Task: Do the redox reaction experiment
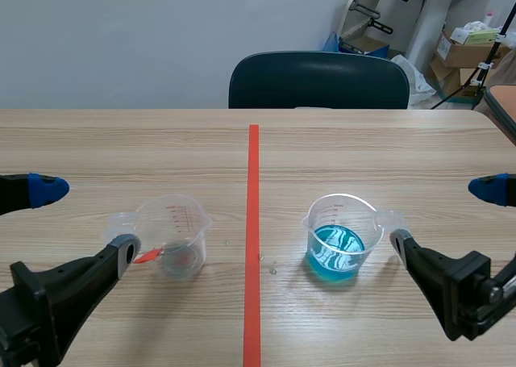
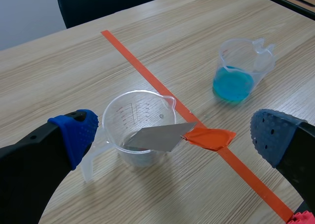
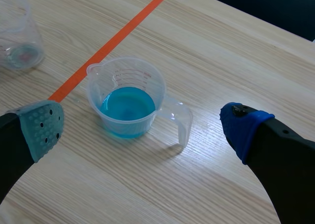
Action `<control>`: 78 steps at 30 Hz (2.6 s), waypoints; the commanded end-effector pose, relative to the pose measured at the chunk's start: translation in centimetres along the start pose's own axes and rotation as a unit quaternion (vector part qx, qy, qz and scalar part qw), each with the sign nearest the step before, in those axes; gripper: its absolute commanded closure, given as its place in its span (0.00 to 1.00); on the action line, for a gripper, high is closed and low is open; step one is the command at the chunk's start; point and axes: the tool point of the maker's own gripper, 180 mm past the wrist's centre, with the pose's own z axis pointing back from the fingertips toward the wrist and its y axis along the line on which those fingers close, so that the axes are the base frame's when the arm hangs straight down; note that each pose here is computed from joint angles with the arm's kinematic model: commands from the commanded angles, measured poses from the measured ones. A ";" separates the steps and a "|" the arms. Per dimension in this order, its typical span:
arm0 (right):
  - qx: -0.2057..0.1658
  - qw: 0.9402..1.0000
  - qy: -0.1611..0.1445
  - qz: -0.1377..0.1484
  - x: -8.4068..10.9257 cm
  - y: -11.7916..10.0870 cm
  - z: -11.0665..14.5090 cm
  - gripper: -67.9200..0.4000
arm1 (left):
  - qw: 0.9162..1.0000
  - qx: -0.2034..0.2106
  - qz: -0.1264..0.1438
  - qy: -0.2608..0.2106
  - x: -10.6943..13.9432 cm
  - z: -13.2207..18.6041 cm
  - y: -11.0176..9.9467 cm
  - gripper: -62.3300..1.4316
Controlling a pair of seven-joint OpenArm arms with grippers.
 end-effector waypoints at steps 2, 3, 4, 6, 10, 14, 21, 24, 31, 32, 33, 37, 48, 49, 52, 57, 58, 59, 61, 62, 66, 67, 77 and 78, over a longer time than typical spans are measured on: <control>-0.001 1.000 -0.026 0.013 1.7 -0.4 -0.4 0.00 | 1.000 -0.003 0.000 -0.018 1.0 -0.1 -0.3 0.00; -0.001 0.999 -0.028 0.016 1.9 -0.5 -0.5 0.00 | 1.000 -0.003 0.000 -0.018 1.0 -0.1 -0.3 0.00; -0.001 0.999 -0.031 0.018 2.1 -0.5 -0.6 0.00 | 1.000 -0.003 0.000 -0.018 1.0 -0.1 -0.3 0.00; 0.002 0.999 -0.036 0.026 2.5 -0.5 -0.9 0.00 | 1.000 -0.003 0.000 -0.018 1.0 -0.1 -0.3 0.00; 0.023 0.997 -0.039 0.058 3.0 0.0 -1.7 0.00 | 1.000 -0.003 0.000 -0.018 1.0 -0.1 -0.3 0.00; 0.061 0.993 -0.046 0.085 3.7 1.2 -2.3 0.00 | 1.000 -0.003 0.000 -0.018 1.0 -0.1 -0.3 0.00; 0.110 0.986 -0.070 0.106 5.4 3.1 -3.5 0.00 | 1.000 -0.003 0.000 -0.019 1.0 -0.1 -0.3 0.00; 0.136 0.981 -0.080 0.114 6.0 4.3 -4.0 0.00 | 1.000 -0.003 0.000 -0.019 1.0 -0.1 -0.3 0.00; 0.189 0.965 -0.099 0.153 7.0 7.3 -5.2 0.00 | 1.000 -0.002 -0.001 -0.016 0.9 0.0 -0.3 0.00; 0.195 0.963 -0.100 0.158 7.1 7.7 -5.5 0.00 | 1.000 -0.002 0.001 -0.015 0.8 0.0 -0.3 0.00; 0.202 0.961 -0.102 0.160 7.1 8.1 -5.7 0.00 | 1.000 -0.003 0.003 -0.013 0.7 0.1 -0.4 0.00; 0.226 0.955 -0.105 0.163 7.0 9.4 -6.5 0.00 | 1.000 -0.001 0.012 -0.023 0.6 0.9 -0.7 0.00; 0.306 0.926 -0.129 0.178 7.0 13.3 -8.0 0.00 | 0.999 0.010 -0.035 -0.022 -0.1 5.1 -0.8 0.00; 0.313 0.923 -0.131 0.179 7.0 13.6 -8.1 0.00 | 0.999 0.010 -0.035 -0.024 -0.1 5.6 -0.9 0.00; 0.337 0.912 -0.135 0.190 6.6 14.9 -8.4 0.00 | 0.999 0.003 -0.042 -0.026 -0.1 7.3 -1.6 0.00; 0.371 0.891 -0.145 0.219 5.9 17.1 -9.2 0.00 | 0.997 -0.017 -0.054 -0.043 0.6 9.5 -2.9 0.00; 0.376 0.887 -0.148 0.223 5.9 17.6 -9.3 0.00 | 0.996 -0.021 -0.063 -0.055 1.0 9.5 -3.0 0.00; 0.382 0.884 -0.150 0.226 5.9 18.0 -9.5 0.00 | 0.995 -0.024 -0.069 -0.065 1.4 9.6 -3.0 0.00; 0.392 0.876 -0.158 0.233 5.9 18.8 -9.7 0.00 | 0.995 -0.032 -0.073 -0.064 1.2 9.8 -3.2 0.00; 0.397 0.872 -0.163 0.235 5.9 19.2 -9.8 0.00 | 0.995 -0.033 -0.070 -0.059 0.8 10.0 -3.2 0.00; 0.412 0.858 -0.170 0.253 5.7 20.8 -10.3 0.00 | 0.996 -0.035 -0.061 -0.060 0.2 10.7 -3.0 0.00; 0.414 0.856 -0.171 0.260 5.6 21.1 -10.4 0.00 | 0.996 -0.039 -0.060 -0.061 0.0 10.9 -3.1 0.00; 0.400 0.844 -0.199 0.297 5.9 22.4 -11.2 0.12 | 0.997 -0.041 -0.041 -0.052 -1.6 12.0 -3.2 0.00; 0.400 0.844 -0.199 0.297 5.9 22.4 -11.2 0.21 | 0.998 -0.040 -0.036 -0.044 -2.1 12.1 -3.3 0.00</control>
